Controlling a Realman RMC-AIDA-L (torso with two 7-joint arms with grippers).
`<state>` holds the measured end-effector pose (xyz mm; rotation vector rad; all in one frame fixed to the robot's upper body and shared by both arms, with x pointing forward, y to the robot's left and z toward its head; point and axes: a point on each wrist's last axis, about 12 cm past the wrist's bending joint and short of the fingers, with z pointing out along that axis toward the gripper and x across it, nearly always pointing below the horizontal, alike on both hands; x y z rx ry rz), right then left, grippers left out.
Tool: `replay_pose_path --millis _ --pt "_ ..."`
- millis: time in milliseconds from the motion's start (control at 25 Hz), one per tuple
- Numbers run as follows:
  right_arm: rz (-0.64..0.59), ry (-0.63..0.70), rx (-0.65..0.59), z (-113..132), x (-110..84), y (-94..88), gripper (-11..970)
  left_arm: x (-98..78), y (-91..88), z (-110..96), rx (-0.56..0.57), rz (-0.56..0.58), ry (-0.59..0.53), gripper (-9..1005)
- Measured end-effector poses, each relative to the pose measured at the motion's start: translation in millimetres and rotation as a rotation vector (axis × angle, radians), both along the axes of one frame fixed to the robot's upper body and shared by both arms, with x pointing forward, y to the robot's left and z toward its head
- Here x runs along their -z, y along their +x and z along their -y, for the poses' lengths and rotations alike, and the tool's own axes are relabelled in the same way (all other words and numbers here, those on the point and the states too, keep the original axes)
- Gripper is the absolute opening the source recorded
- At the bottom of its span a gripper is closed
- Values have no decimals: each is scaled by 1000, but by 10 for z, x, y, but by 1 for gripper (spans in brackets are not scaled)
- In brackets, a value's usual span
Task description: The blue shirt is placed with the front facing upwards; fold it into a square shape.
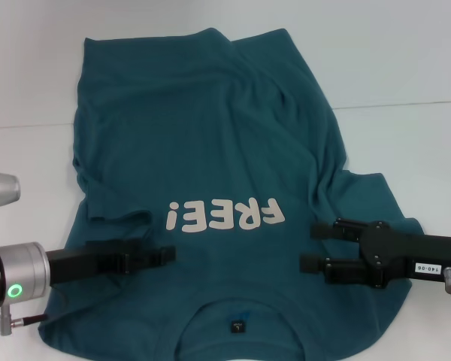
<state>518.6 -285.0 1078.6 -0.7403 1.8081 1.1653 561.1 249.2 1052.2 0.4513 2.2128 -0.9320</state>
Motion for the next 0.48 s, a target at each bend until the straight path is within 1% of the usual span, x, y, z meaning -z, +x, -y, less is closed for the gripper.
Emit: replay_pose_path --millis 160,480 --pt "0 0 -1 -1 0 -1 886 -28 -2 26 19 2 -15 920" --pt "-2 0 0 4 5 -8 886 -81 21 -46 1 28 -3 920"
